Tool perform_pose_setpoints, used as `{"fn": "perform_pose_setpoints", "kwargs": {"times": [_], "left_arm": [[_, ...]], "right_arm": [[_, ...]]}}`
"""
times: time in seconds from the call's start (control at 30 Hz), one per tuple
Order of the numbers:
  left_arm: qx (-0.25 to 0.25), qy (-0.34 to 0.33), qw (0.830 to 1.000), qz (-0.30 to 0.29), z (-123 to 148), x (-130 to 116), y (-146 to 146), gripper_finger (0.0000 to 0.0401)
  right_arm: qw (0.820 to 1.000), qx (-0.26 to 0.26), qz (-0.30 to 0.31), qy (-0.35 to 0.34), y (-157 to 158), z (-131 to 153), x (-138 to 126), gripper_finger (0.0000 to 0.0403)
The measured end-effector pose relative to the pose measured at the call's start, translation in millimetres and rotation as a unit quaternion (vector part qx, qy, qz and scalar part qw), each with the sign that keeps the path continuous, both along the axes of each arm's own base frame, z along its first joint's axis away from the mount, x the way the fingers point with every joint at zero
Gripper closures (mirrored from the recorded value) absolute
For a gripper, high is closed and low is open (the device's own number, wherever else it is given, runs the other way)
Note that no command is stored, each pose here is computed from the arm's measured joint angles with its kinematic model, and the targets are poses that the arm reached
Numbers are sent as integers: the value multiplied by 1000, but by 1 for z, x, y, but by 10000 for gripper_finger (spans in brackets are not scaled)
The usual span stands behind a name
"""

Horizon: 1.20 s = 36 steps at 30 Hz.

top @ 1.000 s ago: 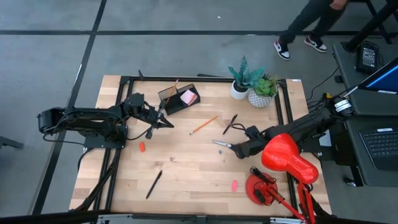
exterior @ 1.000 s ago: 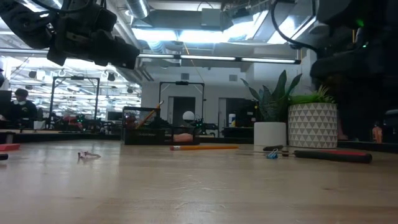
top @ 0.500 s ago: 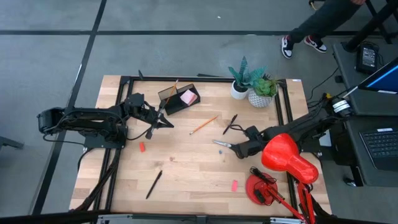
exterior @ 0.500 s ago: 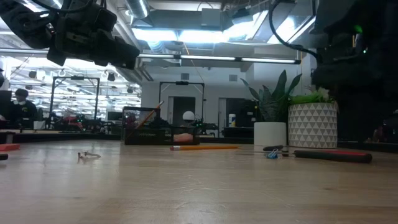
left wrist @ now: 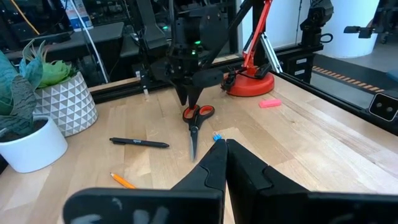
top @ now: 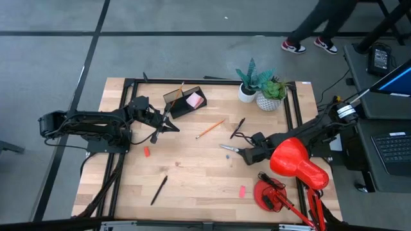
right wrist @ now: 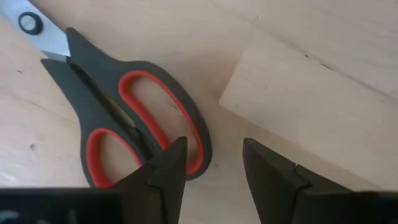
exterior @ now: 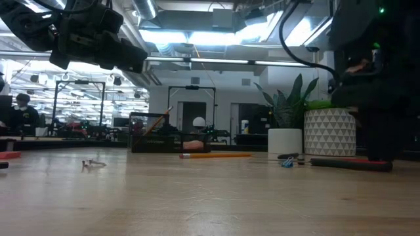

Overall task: Pick and place office supplies into organizer
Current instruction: Put the scissors into the desk organizer

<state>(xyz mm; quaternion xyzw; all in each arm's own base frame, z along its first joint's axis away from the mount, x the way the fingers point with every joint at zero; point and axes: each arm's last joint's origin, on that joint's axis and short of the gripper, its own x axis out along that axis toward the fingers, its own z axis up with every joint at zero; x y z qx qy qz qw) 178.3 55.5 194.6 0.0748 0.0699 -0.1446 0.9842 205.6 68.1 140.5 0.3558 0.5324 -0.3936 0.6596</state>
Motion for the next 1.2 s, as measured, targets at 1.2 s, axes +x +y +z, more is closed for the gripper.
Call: {"fn": "perform_pose_setpoints", "kwargs": {"times": [1.2], "left_arm": [[0,0,1000,0,0,0,0,398]], "right_arm": [[999,25,29,26,4,-14,6,324]]}}
